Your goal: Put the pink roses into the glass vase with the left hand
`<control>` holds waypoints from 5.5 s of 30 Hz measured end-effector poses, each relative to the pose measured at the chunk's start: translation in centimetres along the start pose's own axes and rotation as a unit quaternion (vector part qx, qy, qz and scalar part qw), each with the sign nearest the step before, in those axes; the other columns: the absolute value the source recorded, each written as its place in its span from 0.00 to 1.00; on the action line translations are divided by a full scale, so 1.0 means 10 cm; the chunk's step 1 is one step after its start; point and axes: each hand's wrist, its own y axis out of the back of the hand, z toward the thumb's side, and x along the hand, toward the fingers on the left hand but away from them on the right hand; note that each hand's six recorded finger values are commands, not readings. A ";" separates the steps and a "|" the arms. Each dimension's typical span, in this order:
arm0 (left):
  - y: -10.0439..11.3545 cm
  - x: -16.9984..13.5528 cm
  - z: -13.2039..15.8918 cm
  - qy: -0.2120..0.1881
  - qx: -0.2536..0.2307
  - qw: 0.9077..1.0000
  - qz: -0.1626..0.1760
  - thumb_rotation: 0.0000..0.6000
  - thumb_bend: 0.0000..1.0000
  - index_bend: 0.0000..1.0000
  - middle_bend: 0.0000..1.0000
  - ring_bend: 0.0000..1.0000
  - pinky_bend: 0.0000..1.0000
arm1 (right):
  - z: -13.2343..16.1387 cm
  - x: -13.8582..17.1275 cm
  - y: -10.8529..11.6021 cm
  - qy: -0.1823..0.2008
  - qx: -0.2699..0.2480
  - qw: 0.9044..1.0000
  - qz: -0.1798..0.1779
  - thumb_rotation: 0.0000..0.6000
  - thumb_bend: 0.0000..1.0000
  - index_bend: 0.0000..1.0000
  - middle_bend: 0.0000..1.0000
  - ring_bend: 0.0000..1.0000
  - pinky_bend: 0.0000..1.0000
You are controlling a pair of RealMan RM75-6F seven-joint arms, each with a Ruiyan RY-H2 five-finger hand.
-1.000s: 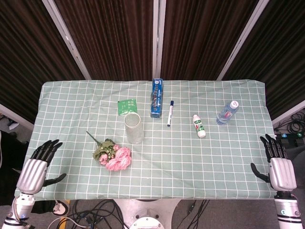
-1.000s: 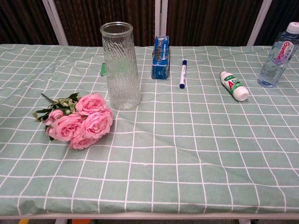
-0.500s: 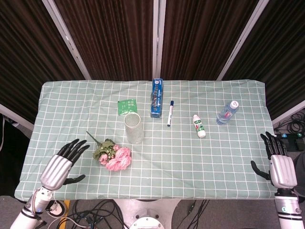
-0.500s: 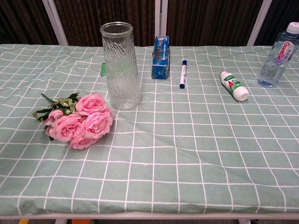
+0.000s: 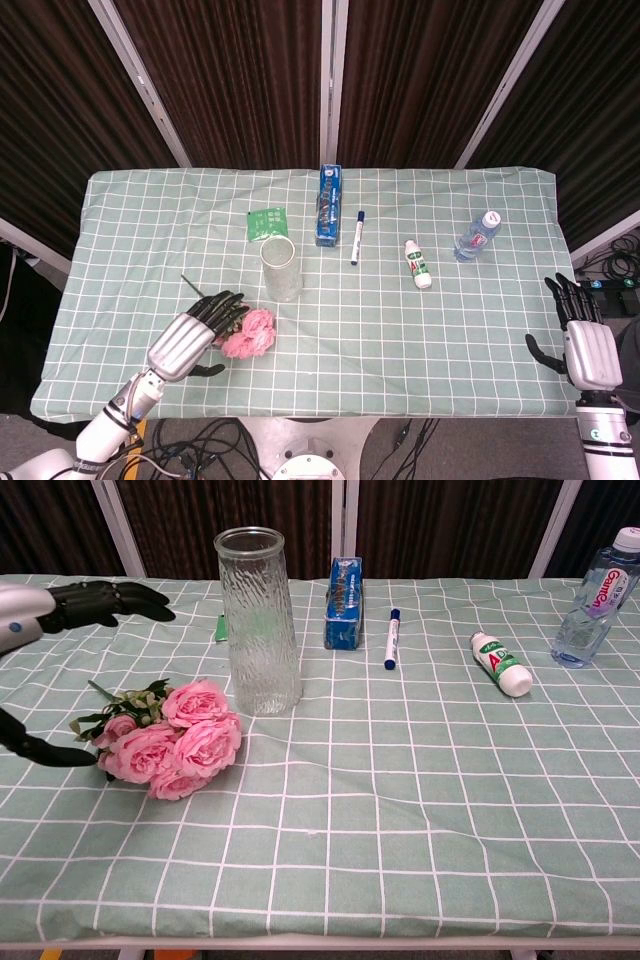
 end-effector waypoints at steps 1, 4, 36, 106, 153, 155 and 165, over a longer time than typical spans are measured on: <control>-0.01 0.04 0.01 -0.002 0.010 1.000 -0.002 1.00 0.00 0.09 0.00 0.00 0.14 | -0.01 0.00 -0.01 -0.001 0.001 1.000 0.002 1.00 0.22 0.00 0.00 0.00 0.00; -0.09 0.14 0.01 -0.001 0.020 1.000 -0.019 1.00 0.00 0.08 0.00 0.00 0.13 | -0.04 -0.01 -0.03 -0.004 0.003 1.000 0.007 1.00 0.22 0.00 0.00 0.00 0.00; -0.59 0.69 -0.01 -0.026 0.073 0.990 -0.120 1.00 0.00 0.05 0.00 0.00 0.12 | -0.12 -0.01 -0.04 -0.016 0.006 1.000 0.012 1.00 0.22 0.00 0.00 0.00 0.00; 0.83 0.21 -0.66 0.075 0.118 0.974 0.180 1.00 0.25 0.63 0.68 0.70 0.34 | -0.07 0.03 0.03 -0.012 0.003 1.000 0.000 1.00 0.22 0.00 0.00 0.00 0.00; 2.97 0.93 0.47 -0.047 -0.160 0.896 0.412 1.00 0.26 0.65 0.70 0.75 0.36 | -0.31 0.13 -0.18 -0.040 -0.017 0.999 0.013 1.00 0.22 0.00 0.00 0.00 0.00; 2.96 0.93 0.53 -0.058 -0.185 0.896 0.400 1.00 0.26 0.65 0.70 0.75 0.36 | -0.31 0.13 -0.19 -0.039 -0.018 0.999 0.014 1.00 0.22 0.00 0.00 0.00 0.00; 2.81 1.06 0.62 -0.075 -0.279 0.895 0.339 1.00 0.26 0.65 0.70 0.75 0.36 | -0.34 0.13 -0.21 -0.041 -0.017 0.999 0.021 1.00 0.22 0.00 0.00 0.00 0.00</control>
